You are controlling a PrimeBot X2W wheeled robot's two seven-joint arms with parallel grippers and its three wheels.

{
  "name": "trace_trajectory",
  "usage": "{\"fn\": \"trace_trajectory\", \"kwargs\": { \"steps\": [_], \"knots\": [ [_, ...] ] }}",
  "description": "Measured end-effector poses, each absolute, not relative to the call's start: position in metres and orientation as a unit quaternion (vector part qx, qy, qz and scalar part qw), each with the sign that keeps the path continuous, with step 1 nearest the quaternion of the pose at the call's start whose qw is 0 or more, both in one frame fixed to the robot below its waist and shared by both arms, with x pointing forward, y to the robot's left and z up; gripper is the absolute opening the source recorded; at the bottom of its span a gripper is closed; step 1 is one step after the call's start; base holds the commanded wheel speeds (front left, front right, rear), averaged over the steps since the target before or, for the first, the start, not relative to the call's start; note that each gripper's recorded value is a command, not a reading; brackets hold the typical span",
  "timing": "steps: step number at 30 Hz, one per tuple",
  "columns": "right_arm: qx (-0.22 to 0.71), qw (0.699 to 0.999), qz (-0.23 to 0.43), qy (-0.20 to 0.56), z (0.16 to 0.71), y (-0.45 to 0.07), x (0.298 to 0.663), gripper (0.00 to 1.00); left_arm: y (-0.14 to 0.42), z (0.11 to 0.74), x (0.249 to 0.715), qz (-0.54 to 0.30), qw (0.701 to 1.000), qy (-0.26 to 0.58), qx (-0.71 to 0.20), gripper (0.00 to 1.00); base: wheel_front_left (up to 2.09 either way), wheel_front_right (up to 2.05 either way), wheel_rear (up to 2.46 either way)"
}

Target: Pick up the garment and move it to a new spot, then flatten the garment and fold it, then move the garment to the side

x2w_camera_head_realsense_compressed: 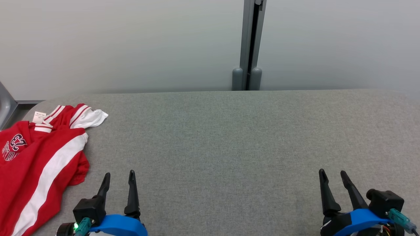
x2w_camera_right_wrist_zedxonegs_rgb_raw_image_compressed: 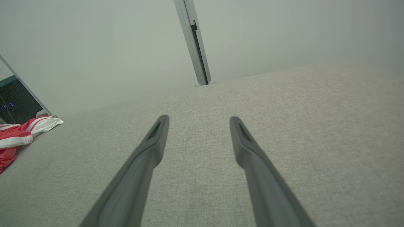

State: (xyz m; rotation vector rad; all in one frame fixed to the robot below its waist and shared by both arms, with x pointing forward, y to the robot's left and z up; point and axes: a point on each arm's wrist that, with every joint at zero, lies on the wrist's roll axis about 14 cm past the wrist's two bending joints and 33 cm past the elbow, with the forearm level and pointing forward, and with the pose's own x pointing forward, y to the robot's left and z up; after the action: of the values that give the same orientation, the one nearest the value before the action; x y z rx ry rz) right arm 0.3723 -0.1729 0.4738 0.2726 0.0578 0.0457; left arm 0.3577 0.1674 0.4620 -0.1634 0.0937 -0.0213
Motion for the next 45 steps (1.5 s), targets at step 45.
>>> {"fn": "trace_trajectory", "kwargs": {
  "steps": [45],
  "knots": [
    [0.061,0.992,0.113,0.016,0.481,-0.119,0.387,1.00,0.221,0.475,0.321,0.065,0.998,0.010,-0.018,1.00,0.00,0.00,0.00]
  ]
}}
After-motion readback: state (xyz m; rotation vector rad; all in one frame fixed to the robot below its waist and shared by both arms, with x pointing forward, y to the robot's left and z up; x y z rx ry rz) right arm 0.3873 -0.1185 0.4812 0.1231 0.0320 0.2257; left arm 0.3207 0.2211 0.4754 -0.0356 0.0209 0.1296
